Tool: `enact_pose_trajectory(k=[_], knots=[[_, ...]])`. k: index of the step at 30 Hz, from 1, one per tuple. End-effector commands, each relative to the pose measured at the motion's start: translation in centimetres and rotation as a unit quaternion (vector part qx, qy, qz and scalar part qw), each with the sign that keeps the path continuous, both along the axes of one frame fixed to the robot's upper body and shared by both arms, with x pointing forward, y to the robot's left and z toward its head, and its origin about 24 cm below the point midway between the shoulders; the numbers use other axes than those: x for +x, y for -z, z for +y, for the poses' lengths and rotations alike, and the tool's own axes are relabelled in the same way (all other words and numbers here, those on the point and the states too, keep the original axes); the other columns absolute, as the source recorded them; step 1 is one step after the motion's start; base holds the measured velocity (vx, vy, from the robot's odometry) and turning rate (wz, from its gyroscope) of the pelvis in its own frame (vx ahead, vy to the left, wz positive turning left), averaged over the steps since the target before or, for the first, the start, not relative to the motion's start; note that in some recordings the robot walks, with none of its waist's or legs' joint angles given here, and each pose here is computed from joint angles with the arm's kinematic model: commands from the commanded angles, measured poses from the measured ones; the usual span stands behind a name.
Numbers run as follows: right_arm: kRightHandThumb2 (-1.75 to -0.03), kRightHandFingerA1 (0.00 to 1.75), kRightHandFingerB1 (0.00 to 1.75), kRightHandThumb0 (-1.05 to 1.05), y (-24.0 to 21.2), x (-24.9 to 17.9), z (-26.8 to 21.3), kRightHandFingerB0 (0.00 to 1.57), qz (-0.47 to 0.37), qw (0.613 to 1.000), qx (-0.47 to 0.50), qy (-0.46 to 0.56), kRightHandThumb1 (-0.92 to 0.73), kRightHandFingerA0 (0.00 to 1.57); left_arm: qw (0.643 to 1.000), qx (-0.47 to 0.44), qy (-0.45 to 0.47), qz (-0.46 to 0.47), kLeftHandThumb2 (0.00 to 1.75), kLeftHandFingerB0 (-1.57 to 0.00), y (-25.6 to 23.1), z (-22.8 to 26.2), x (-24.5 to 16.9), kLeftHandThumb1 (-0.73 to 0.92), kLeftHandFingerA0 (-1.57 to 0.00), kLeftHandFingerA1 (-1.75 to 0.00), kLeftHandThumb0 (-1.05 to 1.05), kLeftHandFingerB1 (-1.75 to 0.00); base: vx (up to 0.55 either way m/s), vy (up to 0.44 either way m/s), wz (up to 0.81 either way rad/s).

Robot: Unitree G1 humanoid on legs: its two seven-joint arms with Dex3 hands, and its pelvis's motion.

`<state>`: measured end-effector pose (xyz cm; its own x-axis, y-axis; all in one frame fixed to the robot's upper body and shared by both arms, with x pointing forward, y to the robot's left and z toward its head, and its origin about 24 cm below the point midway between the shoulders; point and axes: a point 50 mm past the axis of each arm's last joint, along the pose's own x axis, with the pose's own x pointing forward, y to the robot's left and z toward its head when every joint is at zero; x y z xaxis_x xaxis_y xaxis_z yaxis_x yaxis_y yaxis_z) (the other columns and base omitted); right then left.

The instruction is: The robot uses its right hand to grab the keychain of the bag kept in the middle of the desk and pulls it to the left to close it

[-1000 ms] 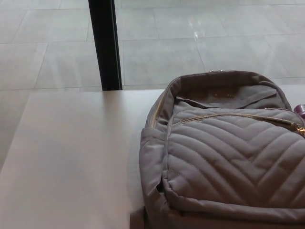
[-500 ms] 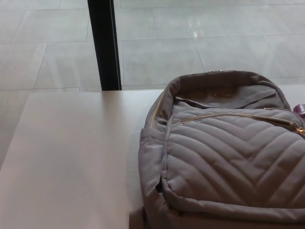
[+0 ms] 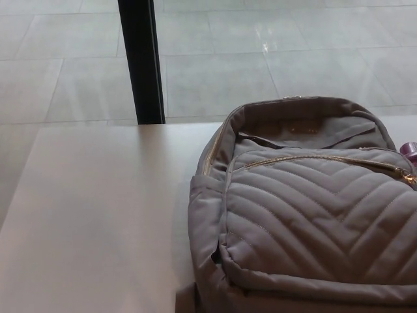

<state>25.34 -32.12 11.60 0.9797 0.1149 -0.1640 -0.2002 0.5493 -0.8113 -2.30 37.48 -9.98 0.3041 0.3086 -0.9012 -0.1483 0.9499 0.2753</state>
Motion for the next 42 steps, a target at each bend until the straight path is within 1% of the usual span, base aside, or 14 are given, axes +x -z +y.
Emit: enact_pose_trajectory(k=[1, 2, 3, 5, 6, 8, 10, 12, 13, 21, 29, 33, 40, 42], knots=[[-0.78, 1.43, 0.55, -0.15, 2.1, -0.4, 0.9, 0.83, 0.028, 0.999, 0.012, -0.02, -0.76, 0.85, 1.0, 0.009, 0.003, 0.002, 0.8, -0.38, -0.4, 0.6, 0.0, 0.86, -0.57, -1.1, -1.05, -1.01, 0.0, 0.0, 0.0], [-0.92, 1.28, 0.71, -0.14, 2.2, -0.4, 0.9, 0.93, 0.027, 0.999, 0.007, -0.018, -0.68, 0.85, 1.0, 0.009, 0.004, 0.001, 0.79, -0.39, -0.5, 0.6, 0.0, 0.85, -0.58, -1.1, -1.05, -1.02, 0.0, 0.0, 0.0], [-0.92, 1.28, 0.71, -0.14, 2.2, -0.4, 0.9, 0.93, 0.026, 1.0, 0.0, -0.015, -0.68, 0.85, 1.0, 0.009, 0.006, 0.0, 0.79, -0.39, -0.5, 0.7, 0.0, 0.85, -0.58, -1.1, -1.05, -1.02, 0.0, 0.0, 0.0], [-1.06, 1.48, 1.12, -0.15, 2.1, -0.5, 1.1, 0.91, 0.014, 0.999, -0.024, -0.015, -0.6, 0.87, 1.0, 0.005, 0.006, -0.001, 0.79, -0.39, -0.6, 0.7, 0.0, 0.85, -0.57, -1.1, -1.05, -1.01, 0.0, 0.0, 0.0], [-1.07, 1.53, 1.25, -0.15, 2.2, -0.6, 1.1, 0.87, 0.012, 1.0, -0.024, -0.011, -0.6, 0.88, 1.0, 0.008, 0.015, 0.003, 0.81, -0.39, -0.6, 0.7, 0.0, 0.85, -0.57, -1.09, -1.05, -1.02, 0.0, 0.0, 0.0], [-1.06, 1.55, 1.28, -0.18, 2.2, -0.6, 1.1, 0.87, 0.012, 1.0, -0.023, -0.003, -0.6, 0.93, 1.0, 0.005, 0.012, 0.002, 0.8, -0.38, -0.6, 0.7, 0.0, 0.85, -0.56, -1.1, -1.05, -1.02, 0.0, 0.0, 0.0], [-1.12, 1.63, 1.49, -0.13, 2.5, -0.7, 1.2, 0.78, -0.008, 1.0, -0.019, 0.009, -0.6, 0.89, 1.0, 0.005, 0.007, 0.002, 0.81, -0.37, -0.5, 0.7, 0.0, 0.86, -0.55, -1.1, -1.05, -1.01, 0.0, 0.0, 0.0], [-1.08, 1.75, 1.58, -0.15, 2.6, -0.8, 1.2, 0.69, -0.011, 1.0, -0.017, 0.012, -0.58, 0.89, 1.0, 0.005, 0.008, 0.002, 0.8, -0.39, -0.5, 0.6, 0.0, 0.86, -0.57, -1.08, -1.05, -1.02, 0.0, 0.0, 0.0], [-1.11, 1.75, 1.63, -0.18, 2.7, -0.9, 1.2, 0.71, -0.013, 1.0, -0.014, 0.017, -0.62, 0.85, 1.0, 0.007, 0.014, 0.003, 0.77, -0.38, -0.5, 0.6, -0.1, 0.85, -0.57, -1.08, -1.05, -1.01, 0.0, 0.0, 0.0], [-1.0, 1.75, 1.68, -0.24, 4.3, -1.4, 1.5, 0.65, -0.031, 0.998, 0.011, 0.05, -0.67, 0.82, 1.0, 0.014, 0.005, 0.012, 0.79, -0.38, -0.5, 0.7, -0.3, 0.85, -0.59, -1.1, -1.05, -1.03, 0.0, 0.0, 0.0], [-1.16, 1.75, 1.62, -0.25, 4.9, -1.3, 1.3, 0.71, -0.074, 0.986, 0.104, 0.111, -0.53, 0.85, 1.0, 0.011, 0.004, 0.015, 0.78, -0.38, -0.5, 0.7, -0.4, 0.83, -0.55, -1.11, -1.05, -1.02, 0.0, 0.0, 0.0], [-1.35, 1.73, 1.57, -0.16, 4.2, -0.3, 1.4, 0.79, -0.084, 0.973, 0.165, 0.141, -0.43, 0.93, 1.0, 0.008, -0.009, 0.006, 0.81, -0.38, -0.5, 0.8, -0.3, 0.81, -0.57, -1.16, -1.05, -1.06, 0.0, 0.0, 0.0], [-1.35, 1.73, 1.57, -0.16, 4.1, -0.2, 1.4, 0.79, -0.083, 0.971, 0.171, 0.143, -0.43, 0.93, 1.0, 0.008, -0.009, 0.005, 0.81, -0.38, -0.6, 0.8, -0.3, 0.81, -0.57, -1.16, -1.05, -1.06, 0.0, 0.0, 0.0], [-1.3, 1.75, 1.59, -0.21, 0.1, 1.7, 1.9, 0.84, -0.12, 0.962, 0.212, 0.126, -0.43, 0.95, 1.0, 0.015, 0.01, 0.007, 0.79, -0.41, -0.8, 1.1, 0.0, 0.83, -0.57, -1.14, -1.05, -1.04, 0.0, 0.0, 0.0]])
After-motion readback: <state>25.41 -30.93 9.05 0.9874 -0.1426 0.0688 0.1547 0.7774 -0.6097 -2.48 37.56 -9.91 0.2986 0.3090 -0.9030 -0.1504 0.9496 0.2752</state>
